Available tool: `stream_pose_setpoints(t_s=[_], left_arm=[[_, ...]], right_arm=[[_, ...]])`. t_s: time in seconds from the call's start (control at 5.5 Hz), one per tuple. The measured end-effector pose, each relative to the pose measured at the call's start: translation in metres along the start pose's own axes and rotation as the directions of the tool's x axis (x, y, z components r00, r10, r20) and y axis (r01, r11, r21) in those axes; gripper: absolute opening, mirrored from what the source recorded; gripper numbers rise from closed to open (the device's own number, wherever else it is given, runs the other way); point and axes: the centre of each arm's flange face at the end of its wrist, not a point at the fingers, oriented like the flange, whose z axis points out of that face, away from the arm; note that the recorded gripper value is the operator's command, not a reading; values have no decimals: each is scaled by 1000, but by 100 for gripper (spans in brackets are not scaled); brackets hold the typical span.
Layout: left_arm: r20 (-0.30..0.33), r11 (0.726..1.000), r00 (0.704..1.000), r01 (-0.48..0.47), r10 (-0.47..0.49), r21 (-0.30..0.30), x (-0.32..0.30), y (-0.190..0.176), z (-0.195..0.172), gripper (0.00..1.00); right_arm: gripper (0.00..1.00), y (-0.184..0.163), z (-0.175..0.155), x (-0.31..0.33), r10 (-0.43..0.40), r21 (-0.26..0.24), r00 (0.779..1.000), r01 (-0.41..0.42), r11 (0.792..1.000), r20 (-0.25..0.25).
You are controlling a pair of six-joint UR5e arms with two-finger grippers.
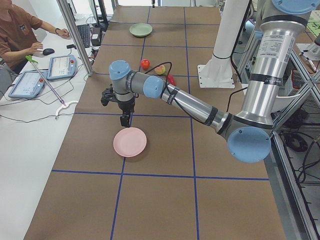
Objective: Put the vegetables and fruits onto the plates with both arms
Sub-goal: 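Move the right gripper from the green plate toward the red pomegranate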
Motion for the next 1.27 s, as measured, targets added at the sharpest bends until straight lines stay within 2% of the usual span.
stream_pose_setpoints(t_s=[0.36, 0.73, 0.91, 1.09, 1.27], left_arm=[[-7, 999, 999, -32, 32, 20, 3, 5, 1, 100], [-10, 999, 999, -43, 43, -2, 5, 14, 15, 100], [-14, 999, 999, -50, 49, -17, 14, 17, 23, 100], [-22, 998, 999, -48, 47, -29, 37, 22, 30, 100], [-33, 999, 999, -39, 38, -35, 67, 29, 33, 100]], right_arm=[[100, 0, -3, -2, -1, 7, 1000, 1, 1000, 1], [100, 0, -4, -5, -11, 19, 1000, 11, 1000, 5], [100, 0, -3, -8, -24, 29, 1000, 24, 999, 19], [100, -3, 7, -27, -57, 17, 997, 56, 998, 49], [100, -18, 32, -81, -89, -16, 993, 91, 996, 79]])
